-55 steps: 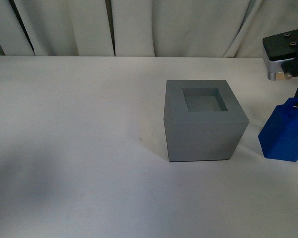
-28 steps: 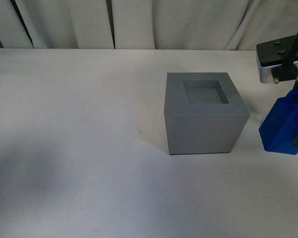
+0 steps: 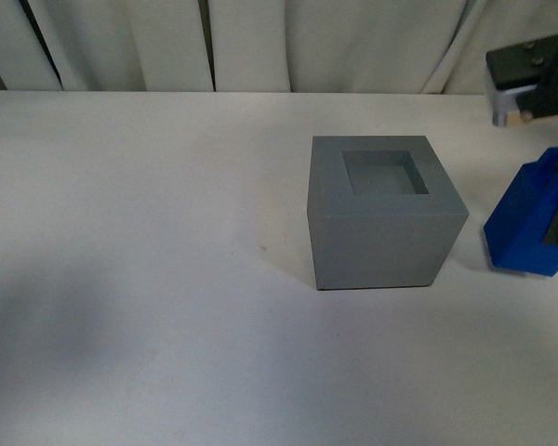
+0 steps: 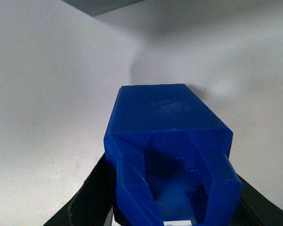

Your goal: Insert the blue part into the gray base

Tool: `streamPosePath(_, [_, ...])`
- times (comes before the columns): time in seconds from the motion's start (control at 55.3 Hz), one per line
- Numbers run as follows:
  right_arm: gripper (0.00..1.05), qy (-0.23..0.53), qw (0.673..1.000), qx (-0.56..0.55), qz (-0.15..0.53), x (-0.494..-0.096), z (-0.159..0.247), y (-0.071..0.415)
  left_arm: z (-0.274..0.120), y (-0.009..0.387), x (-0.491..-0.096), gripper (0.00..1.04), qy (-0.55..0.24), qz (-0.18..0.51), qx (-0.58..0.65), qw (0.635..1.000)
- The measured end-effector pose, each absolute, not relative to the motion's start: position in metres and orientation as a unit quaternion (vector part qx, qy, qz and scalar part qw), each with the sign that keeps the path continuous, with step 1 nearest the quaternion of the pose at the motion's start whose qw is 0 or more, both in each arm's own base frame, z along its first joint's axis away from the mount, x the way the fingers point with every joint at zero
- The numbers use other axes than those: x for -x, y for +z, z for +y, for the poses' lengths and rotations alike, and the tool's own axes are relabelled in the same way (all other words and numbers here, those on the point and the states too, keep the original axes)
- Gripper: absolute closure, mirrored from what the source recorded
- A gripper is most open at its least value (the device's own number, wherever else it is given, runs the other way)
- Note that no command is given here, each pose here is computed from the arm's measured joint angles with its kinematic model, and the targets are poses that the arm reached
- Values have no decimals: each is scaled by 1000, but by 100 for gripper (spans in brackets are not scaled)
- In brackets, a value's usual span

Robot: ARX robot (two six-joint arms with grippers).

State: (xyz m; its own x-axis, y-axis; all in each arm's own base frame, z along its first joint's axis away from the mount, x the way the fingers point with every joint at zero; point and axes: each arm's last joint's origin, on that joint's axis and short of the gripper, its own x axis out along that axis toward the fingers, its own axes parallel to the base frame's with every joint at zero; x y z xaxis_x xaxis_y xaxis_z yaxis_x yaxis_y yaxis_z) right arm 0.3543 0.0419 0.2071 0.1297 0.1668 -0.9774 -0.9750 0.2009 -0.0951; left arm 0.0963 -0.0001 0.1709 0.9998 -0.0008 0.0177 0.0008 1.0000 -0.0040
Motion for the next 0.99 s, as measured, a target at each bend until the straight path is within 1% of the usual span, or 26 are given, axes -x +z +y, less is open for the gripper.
streamPosePath(0.217, [58,463,635,438,436,-355,47,249,0,171,-96,6,-1,-9,2,1000])
streamPosePath(0.38, [58,477,641,442,408,-354,60,275,0,171,-96,6,0,-9,2,1000])
streamPosePath(0.488, [58,491,638,449,388,-352,76,287,0,171,-96,6,0,-9,2,1000])
streamPosePath(0.633, [58,506,630,459,370,-349,97,293,0,171,-96,6,0,-9,2,1000])
streamPosePath(0.741, [58,518,620,460,369,-349,110,287,0,171,-96,6,0,-9,2,1000])
streamPosePath(0.994, [58,531,605,461,374,-354,125,274,0,171,-96,6,0,-9,2,1000])
